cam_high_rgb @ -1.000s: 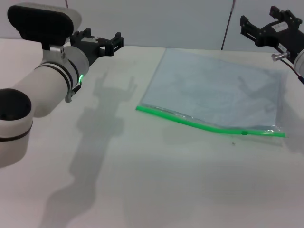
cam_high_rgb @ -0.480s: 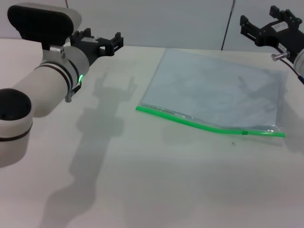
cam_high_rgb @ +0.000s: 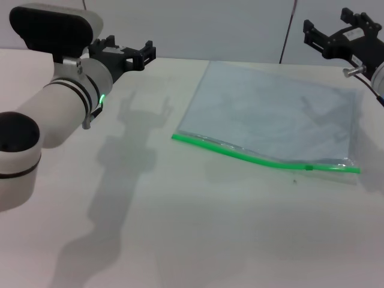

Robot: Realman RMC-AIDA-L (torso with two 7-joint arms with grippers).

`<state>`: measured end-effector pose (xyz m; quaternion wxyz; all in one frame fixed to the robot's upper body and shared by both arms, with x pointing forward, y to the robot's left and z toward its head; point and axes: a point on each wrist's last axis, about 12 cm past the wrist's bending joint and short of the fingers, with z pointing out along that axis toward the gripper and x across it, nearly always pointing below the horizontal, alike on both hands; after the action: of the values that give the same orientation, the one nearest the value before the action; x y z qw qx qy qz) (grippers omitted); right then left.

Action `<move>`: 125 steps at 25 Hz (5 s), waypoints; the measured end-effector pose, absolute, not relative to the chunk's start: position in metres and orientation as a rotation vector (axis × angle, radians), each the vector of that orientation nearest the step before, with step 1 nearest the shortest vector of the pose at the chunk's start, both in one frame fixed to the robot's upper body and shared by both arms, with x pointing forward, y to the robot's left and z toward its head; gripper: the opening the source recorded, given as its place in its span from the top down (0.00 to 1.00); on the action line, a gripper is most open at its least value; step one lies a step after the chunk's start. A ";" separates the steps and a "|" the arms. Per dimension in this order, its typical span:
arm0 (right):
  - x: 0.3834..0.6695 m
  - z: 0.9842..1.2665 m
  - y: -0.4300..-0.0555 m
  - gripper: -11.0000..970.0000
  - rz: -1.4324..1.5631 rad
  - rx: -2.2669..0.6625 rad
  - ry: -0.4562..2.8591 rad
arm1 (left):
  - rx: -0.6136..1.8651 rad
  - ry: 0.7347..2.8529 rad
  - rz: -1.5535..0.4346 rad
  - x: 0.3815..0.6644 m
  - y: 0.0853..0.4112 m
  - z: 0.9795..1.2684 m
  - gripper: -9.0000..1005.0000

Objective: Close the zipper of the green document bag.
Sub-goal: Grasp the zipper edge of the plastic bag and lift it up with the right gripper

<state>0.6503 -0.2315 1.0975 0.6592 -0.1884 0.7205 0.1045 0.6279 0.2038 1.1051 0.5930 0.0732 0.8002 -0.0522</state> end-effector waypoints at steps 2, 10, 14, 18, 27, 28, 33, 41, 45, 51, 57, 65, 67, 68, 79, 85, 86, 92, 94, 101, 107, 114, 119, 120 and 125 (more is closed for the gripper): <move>0.650 1.097 -0.232 0.09 0.236 -0.426 1.632 | 0.169 1.860 -0.121 0.628 0.204 1.105 0.14; 0.642 1.094 -0.234 0.09 0.270 -0.437 1.618 | 0.163 1.867 -0.116 0.627 0.207 1.103 0.14; 0.624 1.088 -0.241 0.09 0.352 -0.492 1.599 | 0.160 1.878 -0.107 0.626 0.210 1.099 0.14; 0.606 1.086 -0.258 0.09 0.351 -0.599 1.609 | 0.153 1.884 -0.102 0.624 0.213 1.097 0.14; 0.564 1.098 -0.283 0.09 0.203 -0.846 1.577 | 0.155 1.894 -0.089 0.623 0.216 1.094 0.14; 0.560 1.097 -0.284 0.09 0.179 -0.882 1.586 | 0.157 1.896 -0.086 0.623 0.217 1.093 0.14; 0.548 1.091 -0.291 0.09 0.100 -1.007 1.639 | 0.159 1.898 -0.087 0.624 0.216 1.093 0.14; 0.529 1.083 -0.300 0.09 0.068 -1.174 1.660 | 0.151 1.907 -0.084 0.622 0.219 1.090 0.14; 0.523 1.080 -0.303 0.09 0.024 -1.241 1.671 | 0.149 1.908 -0.082 0.622 0.220 1.090 0.14; 0.522 1.074 -0.303 0.09 -0.034 -1.343 1.678 | 0.136 1.914 -0.073 0.622 0.224 1.088 0.14; 0.525 1.067 -0.302 0.09 -0.130 -1.411 1.685 | 0.116 1.912 -0.074 0.624 0.228 1.090 0.14; 0.532 1.061 -0.292 0.10 -0.283 -1.454 1.664 | 0.112 1.913 -0.071 0.624 0.229 1.089 0.14; 0.534 1.059 -0.289 0.10 -0.314 -1.467 1.656 | 0.112 1.912 -0.071 0.624 0.229 1.089 0.14; 0.534 1.058 -0.287 0.10 -0.323 -1.472 1.652 | 0.112 1.912 -0.071 0.624 0.229 1.089 0.14; 0.547 1.050 -0.270 0.19 -0.359 -1.529 1.619 | 0.115 1.911 -0.075 0.624 0.227 1.090 0.14; 0.551 1.050 -0.265 0.19 -0.409 -1.547 1.585 | 0.118 1.909 -0.076 0.625 0.227 1.091 0.14; 0.552 1.050 -0.264 0.20 -0.419 -1.548 1.582 | 0.118 1.909 -0.076 0.625 0.227 1.091 0.14; 0.555 1.050 -0.260 0.24 -0.428 -1.554 1.571 | 0.118 1.911 -0.076 0.625 0.227 1.090 0.14; 0.557 1.052 -0.258 0.25 -0.420 -1.544 1.568 | 0.118 1.911 -0.076 0.625 0.227 1.090 0.14; 0.559 1.053 -0.253 0.50 -0.388 -1.513 1.577 | 0.117 1.912 -0.078 0.625 0.227 1.090 0.15; 0.560 1.065 -0.252 0.67 -0.256 -1.439 1.585 | 0.166 1.918 -0.152 0.622 0.217 1.092 0.15; 0.561 1.084 -0.262 0.80 -0.086 -1.321 1.599 | 0.405 1.844 -0.267 0.614 0.190 1.112 0.15; 0.563 1.091 -0.266 0.84 -0.017 -1.286 1.616 | 0.742 1.767 -0.360 0.601 0.166 1.117 0.15; 0.564 1.092 -0.267 0.84 -0.013 -1.279 1.619 | 0.817 1.744 -0.381 0.598 0.162 1.118 0.15; 0.567 1.096 -0.264 0.89 0.034 -1.243 1.638 | 1.052 1.658 -0.379 0.592 0.150 1.120 0.15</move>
<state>0.5669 -0.2642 1.0959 0.5165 -0.5176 0.6820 0.0141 0.5919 0.1499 1.1205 0.5404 0.4425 0.6977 -0.1595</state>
